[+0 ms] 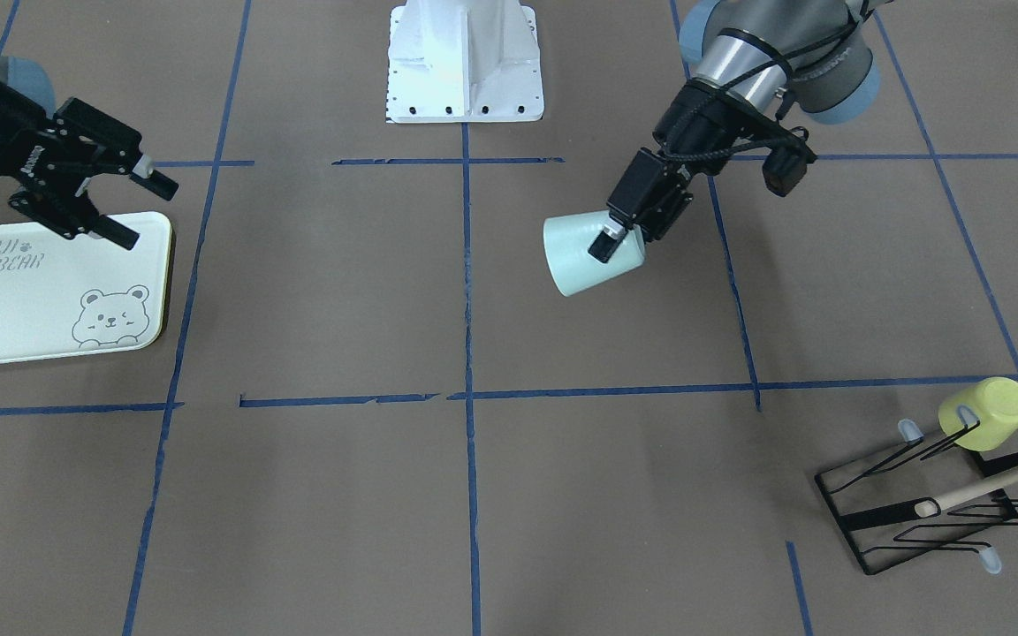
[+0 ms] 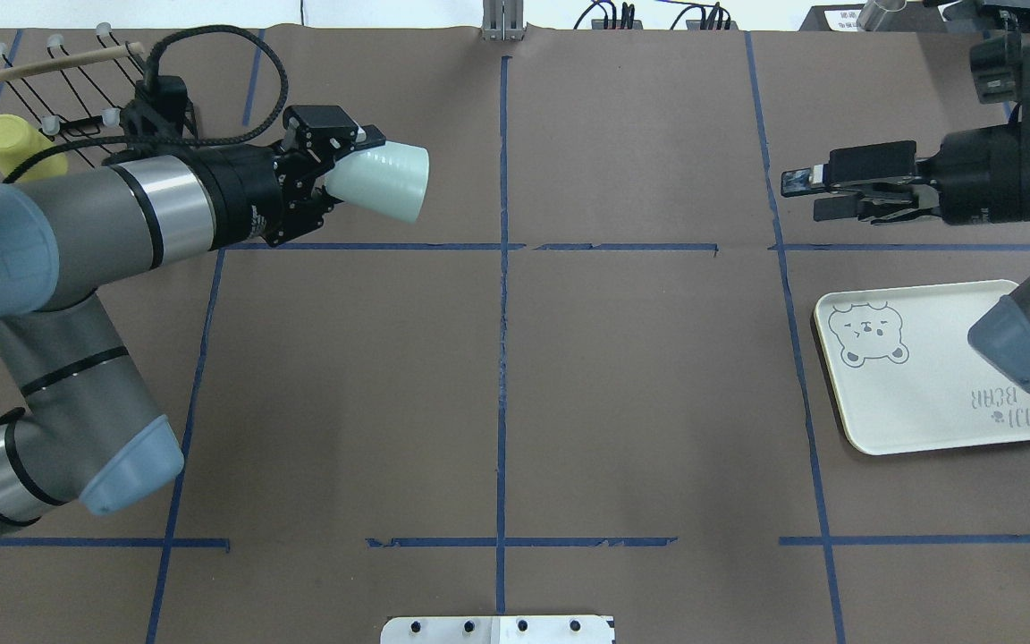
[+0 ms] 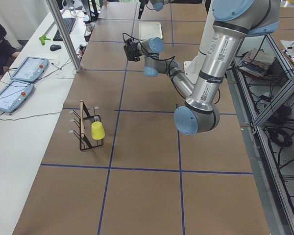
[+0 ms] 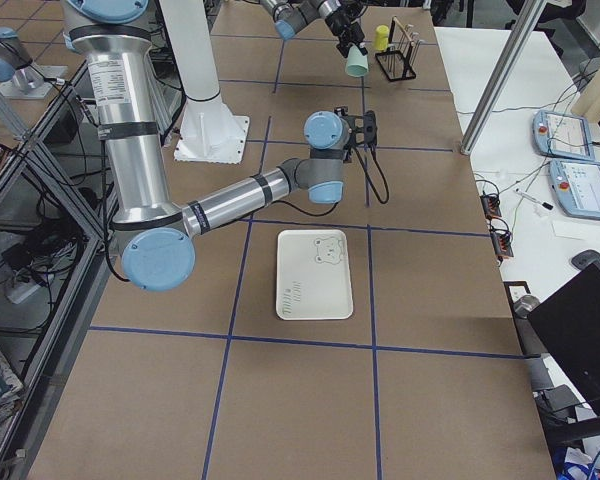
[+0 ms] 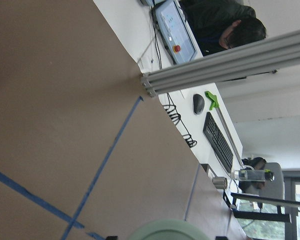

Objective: Left arm grabs green cup and hands to right arm on tray

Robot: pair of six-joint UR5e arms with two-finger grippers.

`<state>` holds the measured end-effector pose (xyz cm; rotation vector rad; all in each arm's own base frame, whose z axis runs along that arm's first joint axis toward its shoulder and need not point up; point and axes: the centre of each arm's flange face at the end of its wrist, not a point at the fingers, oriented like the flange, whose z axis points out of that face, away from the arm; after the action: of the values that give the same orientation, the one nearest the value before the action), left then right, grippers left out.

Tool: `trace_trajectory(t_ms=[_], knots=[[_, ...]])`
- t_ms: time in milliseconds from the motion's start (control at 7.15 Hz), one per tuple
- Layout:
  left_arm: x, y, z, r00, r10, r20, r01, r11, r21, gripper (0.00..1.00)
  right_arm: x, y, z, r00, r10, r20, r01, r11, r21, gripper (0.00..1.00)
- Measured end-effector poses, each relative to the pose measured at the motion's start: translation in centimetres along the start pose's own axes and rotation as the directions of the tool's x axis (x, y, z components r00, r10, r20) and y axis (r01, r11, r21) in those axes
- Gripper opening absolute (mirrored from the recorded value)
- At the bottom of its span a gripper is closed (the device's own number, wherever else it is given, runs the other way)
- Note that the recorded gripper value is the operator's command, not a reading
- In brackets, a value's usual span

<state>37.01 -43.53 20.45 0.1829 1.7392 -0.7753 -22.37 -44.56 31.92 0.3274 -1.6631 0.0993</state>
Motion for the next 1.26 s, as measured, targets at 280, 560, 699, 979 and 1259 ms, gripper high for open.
trace_trajectory(t_ms=[280,560,699,979,1259], knots=[[-0.6,3.7,-0.9,0.989,-0.028,-0.143,0.009,0.991,-0.134,0.52,-2.9,4.6,4.3,0.979,0.048,0.199,-0.048,0.999,-0.005,1.00],[-2.4,4.8,-0.9,0.964,-0.062,-0.258,0.004,0.976,-0.219,0.52,-6.5,8.1,8.2,0.927,0.133,0.351,-0.127,0.991,-0.040,1.00],[-3.5,5.1,-0.5,0.949,-0.081,-0.304,0.004,0.969,-0.246,0.52,-7.9,9.8,9.6,0.891,0.184,0.414,-0.177,0.983,-0.056,1.00],[-4.2,5.8,-0.3,0.932,-0.120,-0.342,0.022,0.961,-0.276,0.53,-9.2,12.1,11.4,0.834,0.275,0.478,-0.274,0.959,-0.074,0.99],[-4.3,6.5,-0.1,0.928,-0.158,-0.338,0.053,0.953,-0.300,0.53,-9.4,12.4,12.3,0.823,0.297,0.485,-0.302,0.951,-0.071,0.98]])
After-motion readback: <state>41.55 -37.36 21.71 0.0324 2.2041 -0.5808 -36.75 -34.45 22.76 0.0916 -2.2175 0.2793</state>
